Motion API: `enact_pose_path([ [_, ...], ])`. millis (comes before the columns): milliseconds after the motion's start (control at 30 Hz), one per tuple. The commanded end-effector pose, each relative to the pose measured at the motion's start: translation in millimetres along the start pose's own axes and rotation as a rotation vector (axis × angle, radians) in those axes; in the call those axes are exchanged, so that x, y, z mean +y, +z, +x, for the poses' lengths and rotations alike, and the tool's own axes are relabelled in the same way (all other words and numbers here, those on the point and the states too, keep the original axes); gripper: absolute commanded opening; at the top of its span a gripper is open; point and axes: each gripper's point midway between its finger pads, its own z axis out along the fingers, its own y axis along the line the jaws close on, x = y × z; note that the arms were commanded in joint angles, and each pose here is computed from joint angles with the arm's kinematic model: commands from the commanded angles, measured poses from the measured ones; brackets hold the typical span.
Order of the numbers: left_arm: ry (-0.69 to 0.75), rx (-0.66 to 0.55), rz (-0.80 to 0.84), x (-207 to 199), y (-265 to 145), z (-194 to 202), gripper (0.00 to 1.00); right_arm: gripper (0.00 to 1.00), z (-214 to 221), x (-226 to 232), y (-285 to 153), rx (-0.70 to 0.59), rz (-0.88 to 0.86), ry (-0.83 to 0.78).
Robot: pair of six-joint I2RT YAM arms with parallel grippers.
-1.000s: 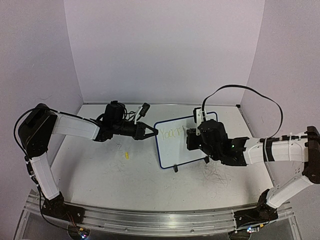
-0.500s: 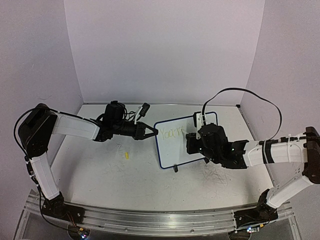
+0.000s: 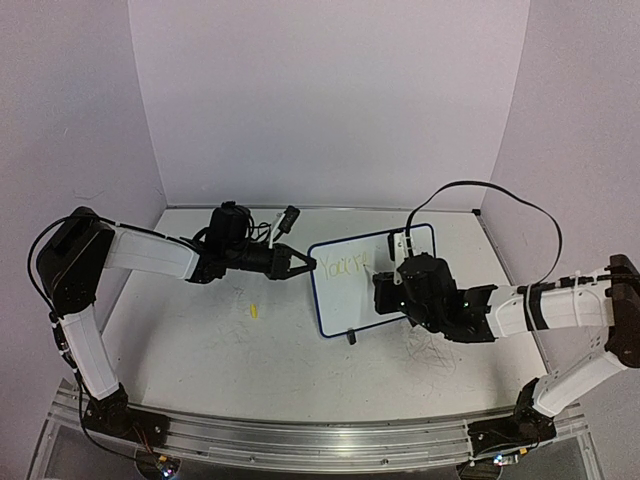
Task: Write a sentence on the whiteboard
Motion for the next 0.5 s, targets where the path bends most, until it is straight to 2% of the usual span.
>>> enact_pose_path([
  [0, 0.02, 0.03, 0.06, -20, 1, 2, 0.0, 0.0, 11, -17, -1, 0.027, 0.068, -0.019],
  [300, 0.021, 0.03, 0.054, -18, 1, 3, 0.0, 0.0, -21, -20, -13, -0.041, 0.096, -0.023],
  [467, 0.023, 0.028, 0.05, -18, 1, 2, 0.0, 0.0, -52, 9, -49, -0.084, -0.122, 0.003],
])
